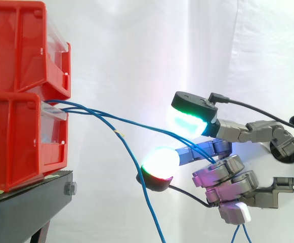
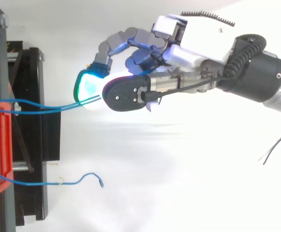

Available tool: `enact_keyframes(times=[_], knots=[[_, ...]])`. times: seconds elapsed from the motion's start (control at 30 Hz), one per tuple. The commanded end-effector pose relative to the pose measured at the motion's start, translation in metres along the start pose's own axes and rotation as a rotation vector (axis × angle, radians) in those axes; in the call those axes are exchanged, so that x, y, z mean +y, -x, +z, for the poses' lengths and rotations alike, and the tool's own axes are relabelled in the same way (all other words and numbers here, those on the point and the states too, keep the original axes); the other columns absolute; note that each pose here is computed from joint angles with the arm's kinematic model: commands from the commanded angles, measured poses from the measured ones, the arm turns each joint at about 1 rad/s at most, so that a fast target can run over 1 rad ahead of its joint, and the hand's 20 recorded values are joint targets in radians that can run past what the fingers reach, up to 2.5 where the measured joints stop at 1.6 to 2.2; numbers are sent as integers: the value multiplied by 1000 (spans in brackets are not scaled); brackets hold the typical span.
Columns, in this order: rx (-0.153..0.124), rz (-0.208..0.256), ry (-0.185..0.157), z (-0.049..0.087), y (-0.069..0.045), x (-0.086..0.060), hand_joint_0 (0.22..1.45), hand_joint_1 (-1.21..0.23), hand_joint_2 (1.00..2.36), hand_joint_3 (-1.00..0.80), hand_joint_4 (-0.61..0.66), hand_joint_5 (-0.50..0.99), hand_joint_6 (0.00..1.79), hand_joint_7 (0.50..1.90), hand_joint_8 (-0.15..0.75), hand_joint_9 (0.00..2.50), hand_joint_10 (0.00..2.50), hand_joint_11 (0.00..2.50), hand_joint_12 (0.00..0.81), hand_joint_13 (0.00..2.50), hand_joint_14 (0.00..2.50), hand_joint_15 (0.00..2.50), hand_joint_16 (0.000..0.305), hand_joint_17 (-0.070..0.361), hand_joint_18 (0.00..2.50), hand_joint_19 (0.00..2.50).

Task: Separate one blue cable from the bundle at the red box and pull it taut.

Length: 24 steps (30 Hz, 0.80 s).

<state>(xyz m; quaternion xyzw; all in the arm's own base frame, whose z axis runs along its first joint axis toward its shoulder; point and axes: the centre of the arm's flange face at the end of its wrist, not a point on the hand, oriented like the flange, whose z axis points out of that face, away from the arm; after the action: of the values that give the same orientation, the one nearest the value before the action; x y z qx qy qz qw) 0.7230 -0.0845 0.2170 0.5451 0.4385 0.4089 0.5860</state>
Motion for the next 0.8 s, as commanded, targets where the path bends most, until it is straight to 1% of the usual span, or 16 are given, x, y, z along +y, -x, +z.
enact_keyframes(times=[0.0, 0.07, 0.17, 0.2, 0.23, 0.27, 0.3, 0.37, 0.5, 0.53, 0.57, 0.6, 0.63, 0.73, 0.77], knots=[[0, 5, 3, 0, 0, 1, 610, -535, 1012, -349, 154, -264, 838, 885, 565, 877, 2500, 2500, 670, 1663, 2500, 1685, 210, 158, 2277, 475], [4, 9, 4, 1, -2, 2, 613, -551, 1013, -331, 150, -264, 844, 899, 569, 886, 2500, 2500, 669, 1662, 2500, 1682, 212, 159, 2279, 475], [9, 11, 10, 2, -3, 6, 615, -568, 1014, -314, 149, -263, 854, 926, 566, 890, 2500, 2500, 667, 1660, 2500, 1680, 211, 158, 2279, 473], [19, 14, 18, 4, -6, 10, 615, -571, 1015, -310, 150, -262, 856, 924, 570, 893, 2500, 2500, 667, 1659, 2500, 1674, 211, 158, 2279, 476], [23, 15, 21, 5, -7, 11, 617, -576, 1016, -298, 148, -261, 861, 935, 580, 913, 2500, 2500, 660, 1654, 2500, 1687, 214, 161, 2282, 476], [34, 15, 25, 6, -9, 13, 620, -582, 1016, -290, 150, -260, 864, 939, 575, 918, 2500, 2500, 659, 1650, 2500, 1678, 212, 159, 2279, 485], [38, 14, 27, 6, -9, 14, 619, -585, 1017, -280, 150, -259, 867, 947, 575, 921, 2500, 2500, 654, 1647, 2500, 1653, 210, 158, 2276, 492], [61, 14, 34, 8, -14, 18, 622, -597, 1018, -262, 148, -258, 870, 960, 576, 921, 2500, 2500, 653, 1646, 2500, 1654, 211, 158, 2276, 482], [77, 14, 36, 10, -18, 24, 628, -631, 1020, -225, 124, -256, 874, 965, 573, 921, 2500, 2500, 651, 1635, 2500, 1692, 207, 155, 2266, 494], [87, 11, 28, 10, -18, 26, 628, -632, 1020, -225, 121, -256, 875, 964, 569, 919, 2500, 2500, 647, 1632, 2500, 1670, 208, 156, 2262, 517], [97, 5, 17, 10, -20, 27, 629, -641, 1021, -217, 112, -255, 875, 965, 571, 921, 2500, 2500, 648, 1630, 2500, 1693, 206, 155, 2261, 487], [99, 2, 12, 9, -20, 26, 629, -650, 1021, -212, 98, -254, 876, 962, 570, 921, 2500, 2500, 647, 1627, 2500, 1694, 206, 155, 2255, 525], [108, -4, -3, 7, -21, 25, 630, -657, 1021, -211, 95, -254, 876, 962, 569, 920, 2500, 2500, 639, 1621, 2500, 1698, 205, 154, 2256, 506], [122, -8, -18, 5, -25, 24, 633, -711, 1023, -207, 85, -251, 880, 992, 561, 912, 2500, 2500, 629, 1605, 2500, 1721, 203, 152, 2241, 547], [122, -8, -18, 5, -25, 24, 640, -730, 1022, -214, 85, -250, 883, 1002, 558, 907, 2500, 2500, 626, 1598, 2500, 1716, 198, 149, 2230, 542]])
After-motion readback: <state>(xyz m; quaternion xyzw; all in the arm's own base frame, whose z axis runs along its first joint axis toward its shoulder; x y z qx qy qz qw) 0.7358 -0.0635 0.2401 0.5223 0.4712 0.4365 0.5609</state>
